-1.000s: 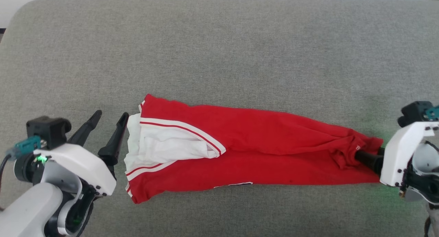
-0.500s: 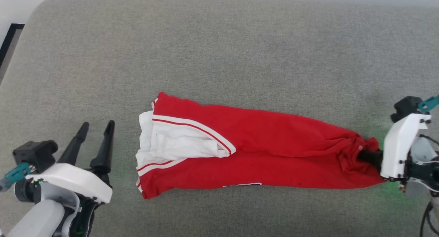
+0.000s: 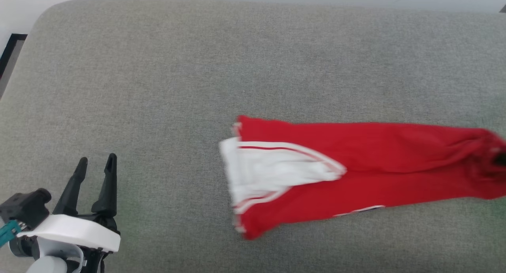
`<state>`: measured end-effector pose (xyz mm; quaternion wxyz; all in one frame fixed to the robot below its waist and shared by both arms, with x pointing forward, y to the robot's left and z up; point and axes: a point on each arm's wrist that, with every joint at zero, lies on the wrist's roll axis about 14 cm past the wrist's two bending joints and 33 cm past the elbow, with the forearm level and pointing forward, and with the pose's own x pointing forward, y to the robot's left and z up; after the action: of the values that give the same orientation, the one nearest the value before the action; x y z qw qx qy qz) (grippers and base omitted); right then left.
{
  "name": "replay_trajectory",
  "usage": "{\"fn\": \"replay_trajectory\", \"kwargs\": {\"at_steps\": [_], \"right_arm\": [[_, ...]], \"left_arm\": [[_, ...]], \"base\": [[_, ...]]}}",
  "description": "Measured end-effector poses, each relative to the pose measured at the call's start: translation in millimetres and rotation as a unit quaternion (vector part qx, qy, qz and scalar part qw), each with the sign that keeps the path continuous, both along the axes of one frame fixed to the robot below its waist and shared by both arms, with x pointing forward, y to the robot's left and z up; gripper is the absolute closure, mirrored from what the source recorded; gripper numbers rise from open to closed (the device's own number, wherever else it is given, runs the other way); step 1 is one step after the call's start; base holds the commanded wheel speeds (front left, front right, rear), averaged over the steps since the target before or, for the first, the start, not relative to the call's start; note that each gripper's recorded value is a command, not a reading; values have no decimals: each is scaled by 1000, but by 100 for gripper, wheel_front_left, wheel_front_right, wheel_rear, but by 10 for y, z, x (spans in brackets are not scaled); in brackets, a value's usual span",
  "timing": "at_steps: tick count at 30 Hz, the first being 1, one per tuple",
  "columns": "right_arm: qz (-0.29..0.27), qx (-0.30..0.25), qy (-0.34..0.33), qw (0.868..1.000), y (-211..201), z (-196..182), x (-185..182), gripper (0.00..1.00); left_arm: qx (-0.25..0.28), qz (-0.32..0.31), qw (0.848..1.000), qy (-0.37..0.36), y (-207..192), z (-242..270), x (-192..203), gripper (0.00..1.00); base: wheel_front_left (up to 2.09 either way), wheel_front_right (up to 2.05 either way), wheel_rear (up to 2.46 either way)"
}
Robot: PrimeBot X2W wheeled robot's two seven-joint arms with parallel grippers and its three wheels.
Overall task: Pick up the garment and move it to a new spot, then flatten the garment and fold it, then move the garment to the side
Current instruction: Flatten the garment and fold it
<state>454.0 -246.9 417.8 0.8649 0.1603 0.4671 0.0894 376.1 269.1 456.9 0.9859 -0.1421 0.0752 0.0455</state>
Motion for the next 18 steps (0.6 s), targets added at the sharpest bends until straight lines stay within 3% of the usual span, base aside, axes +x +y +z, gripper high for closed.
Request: {"fn": "replay_trajectory", "kwargs": {"at_steps": [5, 9, 14, 18], "right_arm": [[-58, -53, -9, 997, -533, 77, 13, 100], [-83, -69, -22, 994, -721, 156, 28, 100], [-54, -37, -46, 997, -463, 321, 57, 100], [-3, 8, -58, 998, -29, 403, -27, 100]], "left_arm": [[-10, 1, 1000, -15, -10, 6, -18, 0], [-9, 1, 1000, -20, -19, -15, -15, 0], [-14, 2, 1000, -25, -45, -36, -45, 0], [-23, 6, 999, -29, -72, -36, -68, 0]], "base": [[0, 0, 0], [0, 0, 0], [0, 0, 0], [0, 0, 0]]}}
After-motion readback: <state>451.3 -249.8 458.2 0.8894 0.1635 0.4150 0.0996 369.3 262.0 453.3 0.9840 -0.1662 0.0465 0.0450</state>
